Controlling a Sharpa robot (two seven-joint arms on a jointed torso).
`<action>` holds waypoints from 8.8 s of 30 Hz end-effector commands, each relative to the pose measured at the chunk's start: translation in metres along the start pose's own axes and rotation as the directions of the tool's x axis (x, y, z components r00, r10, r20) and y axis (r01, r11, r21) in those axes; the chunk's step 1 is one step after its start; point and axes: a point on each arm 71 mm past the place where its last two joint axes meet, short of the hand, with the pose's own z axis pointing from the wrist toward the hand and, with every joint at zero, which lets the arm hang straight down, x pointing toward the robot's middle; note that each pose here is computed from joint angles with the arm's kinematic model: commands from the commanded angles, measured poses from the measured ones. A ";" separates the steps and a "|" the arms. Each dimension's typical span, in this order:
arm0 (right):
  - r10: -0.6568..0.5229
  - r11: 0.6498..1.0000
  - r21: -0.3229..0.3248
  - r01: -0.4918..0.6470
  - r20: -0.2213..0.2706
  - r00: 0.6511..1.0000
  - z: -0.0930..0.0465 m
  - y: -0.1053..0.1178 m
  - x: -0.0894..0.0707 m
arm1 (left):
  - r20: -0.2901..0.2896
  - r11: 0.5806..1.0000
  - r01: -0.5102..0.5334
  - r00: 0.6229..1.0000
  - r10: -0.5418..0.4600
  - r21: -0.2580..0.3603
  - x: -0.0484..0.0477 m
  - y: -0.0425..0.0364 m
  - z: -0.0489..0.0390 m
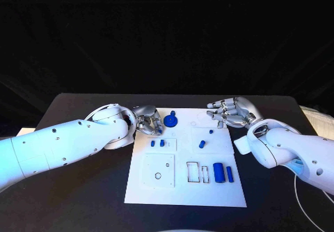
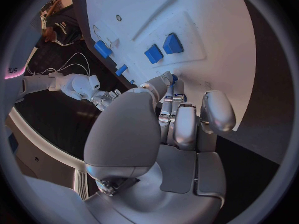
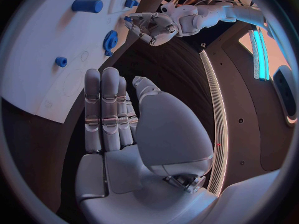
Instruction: Assemble the parts on the task board
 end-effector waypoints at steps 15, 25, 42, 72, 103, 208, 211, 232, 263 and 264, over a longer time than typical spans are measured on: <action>0.000 1.000 -0.012 0.000 -0.014 1.000 0.000 0.001 0.002 | -0.034 0.999 -0.041 0.999 0.041 -0.007 0.0042 0.0001 0.0011; -0.001 1.000 -0.011 0.001 -0.014 1.000 0.000 0.000 0.001 | -0.037 0.999 -0.042 0.998 0.042 -0.013 0.0043 0.0010 0.0006; -0.005 1.000 -0.003 0.005 -0.016 1.000 -0.001 -0.002 0.000 | -0.030 0.999 -0.034 0.999 0.033 -0.021 0.0033 0.0031 -0.0006; -0.810 0.584 -0.127 0.802 -0.161 0.564 -0.001 -0.007 0.005 | 0.145 0.271 0.927 0.240 -0.960 0.257 -0.0353 0.0499 -0.0445; -0.821 0.565 -0.147 0.812 -0.198 0.536 0.006 -0.004 0.030 | 0.130 0.211 0.945 0.183 -0.974 0.250 -0.0315 0.0521 -0.0460; -0.657 0.747 -0.384 0.543 -0.296 0.694 -0.042 0.034 0.167 | 0.086 0.238 0.936 0.223 -0.971 0.258 -0.0258 0.0360 -0.0385; -0.658 0.746 -0.383 0.545 -0.300 0.691 -0.042 0.033 0.168 | 0.085 0.238 0.936 0.224 -0.971 0.258 -0.0258 0.0357 -0.0385; -0.664 0.742 -0.387 0.547 -0.319 0.676 -0.044 0.033 0.175 | 0.079 0.236 0.938 0.223 -0.972 0.253 -0.0253 0.0351 -0.0385; -0.654 0.748 -0.352 0.563 -0.239 0.718 -0.050 0.034 0.170 | 0.071 0.208 0.949 0.197 -0.978 0.235 -0.0241 0.0355 -0.0383; -0.647 0.751 -0.355 0.557 -0.232 0.726 -0.051 0.036 0.168 | 0.071 0.208 0.949 0.197 -0.978 0.235 -0.0241 0.0357 -0.0383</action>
